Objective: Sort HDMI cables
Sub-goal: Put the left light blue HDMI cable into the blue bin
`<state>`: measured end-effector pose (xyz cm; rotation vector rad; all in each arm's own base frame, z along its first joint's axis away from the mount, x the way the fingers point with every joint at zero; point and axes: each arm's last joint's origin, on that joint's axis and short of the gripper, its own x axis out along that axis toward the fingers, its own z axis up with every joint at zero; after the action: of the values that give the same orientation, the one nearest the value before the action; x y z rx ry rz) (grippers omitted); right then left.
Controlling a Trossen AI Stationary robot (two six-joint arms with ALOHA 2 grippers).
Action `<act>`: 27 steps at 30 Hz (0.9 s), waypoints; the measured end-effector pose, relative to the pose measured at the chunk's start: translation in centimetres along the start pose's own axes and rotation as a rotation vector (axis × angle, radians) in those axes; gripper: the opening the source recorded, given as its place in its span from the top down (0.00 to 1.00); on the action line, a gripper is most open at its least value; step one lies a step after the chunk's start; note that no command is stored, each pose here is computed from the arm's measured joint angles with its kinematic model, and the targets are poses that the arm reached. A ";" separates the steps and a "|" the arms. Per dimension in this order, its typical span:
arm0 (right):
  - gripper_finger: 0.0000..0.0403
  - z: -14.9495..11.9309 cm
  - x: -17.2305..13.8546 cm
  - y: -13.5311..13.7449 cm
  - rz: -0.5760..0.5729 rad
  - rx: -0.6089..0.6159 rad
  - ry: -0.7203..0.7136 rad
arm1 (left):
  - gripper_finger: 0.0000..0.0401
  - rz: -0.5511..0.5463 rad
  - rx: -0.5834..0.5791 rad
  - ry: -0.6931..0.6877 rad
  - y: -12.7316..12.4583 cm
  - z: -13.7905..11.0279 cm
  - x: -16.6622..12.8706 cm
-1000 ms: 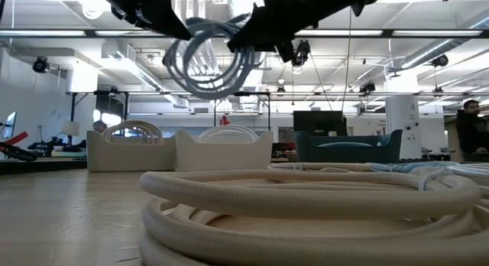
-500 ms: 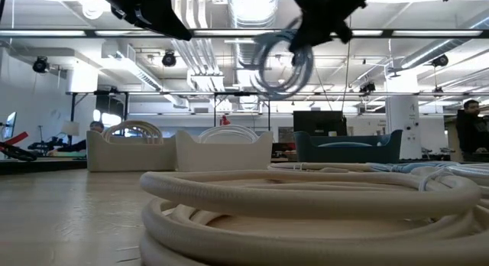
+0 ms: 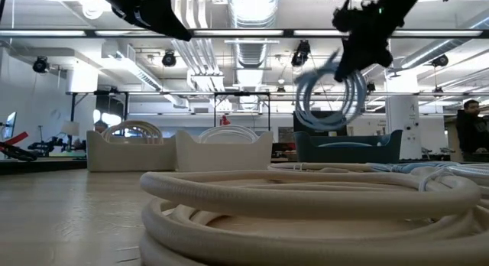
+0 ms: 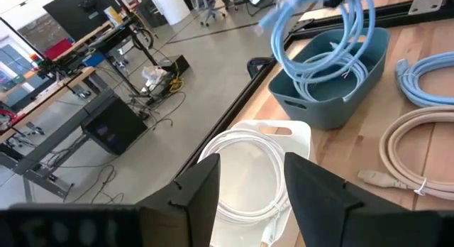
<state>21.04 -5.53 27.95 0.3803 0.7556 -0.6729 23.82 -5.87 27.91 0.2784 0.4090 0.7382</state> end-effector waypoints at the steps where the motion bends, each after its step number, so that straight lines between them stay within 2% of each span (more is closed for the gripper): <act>1: 0.91 -0.3 0.5 -0.3 0.003 0.009 0.015 | 0.57 0.000 0.000 0.000 0.0 0.0 0.0; 7: 0.91 -1.6 2.7 -1.3 0.162 0.052 0.064 | 0.57 0.002 0.000 0.001 0.0 0.0 0.0; 9: 0.91 -1.7 3.0 -1.6 0.183 0.064 0.072 | 0.57 0.003 0.000 0.002 0.1 0.0 0.1; 20: 0.91 -1.7 3.6 -3.4 0.129 0.051 0.080 | 0.57 0.006 0.000 0.003 0.1 0.0 0.1; 27: 0.83 -2.4 3.7 -3.6 0.104 0.064 0.146 | 0.57 0.006 0.000 0.003 0.1 0.0 0.1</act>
<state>19.34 -8.43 23.31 0.5280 0.8477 -0.5765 23.86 -5.71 27.90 0.2786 0.4112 0.7444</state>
